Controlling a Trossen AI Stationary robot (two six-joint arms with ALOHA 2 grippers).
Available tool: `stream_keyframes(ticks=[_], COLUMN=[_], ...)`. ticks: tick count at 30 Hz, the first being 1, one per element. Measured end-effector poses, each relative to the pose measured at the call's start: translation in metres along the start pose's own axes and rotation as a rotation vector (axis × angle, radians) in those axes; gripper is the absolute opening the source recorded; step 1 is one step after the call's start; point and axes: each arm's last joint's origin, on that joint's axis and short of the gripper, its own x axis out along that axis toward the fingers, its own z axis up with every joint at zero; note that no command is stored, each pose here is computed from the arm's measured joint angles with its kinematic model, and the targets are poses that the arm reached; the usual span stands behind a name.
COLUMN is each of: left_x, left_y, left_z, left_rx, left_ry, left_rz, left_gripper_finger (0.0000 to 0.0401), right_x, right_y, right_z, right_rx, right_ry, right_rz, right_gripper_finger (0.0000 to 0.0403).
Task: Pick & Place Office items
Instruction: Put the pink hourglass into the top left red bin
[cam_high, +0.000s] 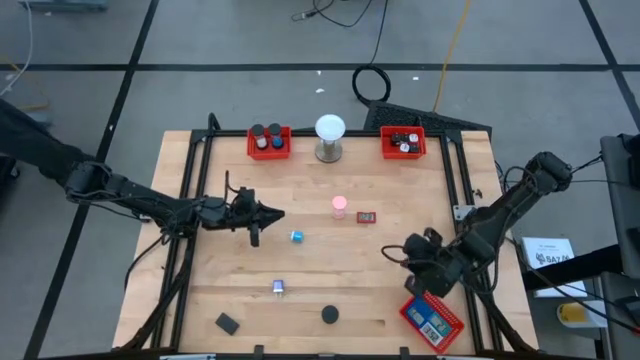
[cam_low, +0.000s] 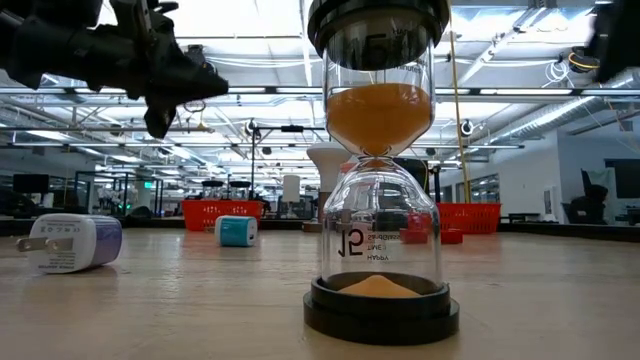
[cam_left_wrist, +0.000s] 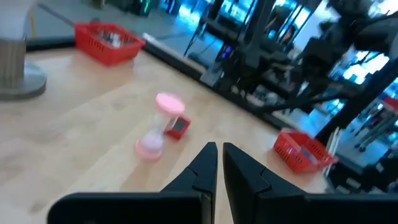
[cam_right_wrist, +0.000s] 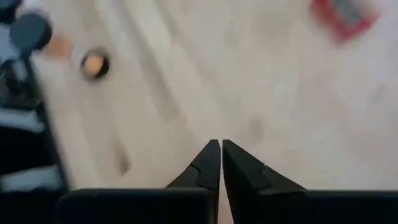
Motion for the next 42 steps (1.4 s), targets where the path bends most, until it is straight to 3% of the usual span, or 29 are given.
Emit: stream_keyframes(ticks=[5, 8, 13, 17, 20, 25, 30, 37, 42], left_x=[0.0, 0.0, 0.001, 0.006, 0.011, 0.018, 0.024, 0.032, 0.032], left_y=[-0.001, 0.001, 0.001, -0.007, -0.013, -0.026, -0.034, -0.035, -0.036], left_z=[0.005, 0.005, 0.006, 0.012, 0.019, 0.04, 0.055, 0.047, 0.046], left_rx=[-0.044, -0.094, -0.133, -0.112, -0.062, 0.02, 0.044, 0.036, 0.045], left_ry=[-0.067, -0.066, -0.059, -0.022, 0.055, 0.165, 0.167, 0.176, 0.142], left_rz=[0.025, 0.026, 0.027, 0.046, 0.099, 0.195, 0.24, 0.286, 0.291], left_gripper_finger=[0.0026, 0.0026, 0.0026, 0.0026, 0.0026, 0.0026, 0.0026, 0.0026, 0.0021], right_x=[0.009, 0.024, 0.053, 0.07, 0.075, 0.076, 0.076, 0.077, 0.081], right_y=[-0.013, -0.025, -0.046, -0.063, -0.074, -0.086, -0.092, -0.103, -0.115], right_z=[0.022, 0.031, 0.039, 0.043, 0.044, 0.046, 0.052, 0.062, 0.072], right_rx=[-0.097, -0.123, -0.136, -0.082, -0.051, -0.062, -0.069, 0.018, 0.037], right_ry=[-0.167, -0.17, -0.24, -0.336, -0.374, -0.394, -0.408, -0.446, -0.466], right_rz=[-0.124, -0.141, 0.0, 0.15, 0.194, 0.161, 0.134, 0.105, 0.057], right_gripper_finger=[0.002, 0.0017, 0.0004, 0.0002, 0.0001, 0.0001, 0.0001, 0.0008, 0.0057])
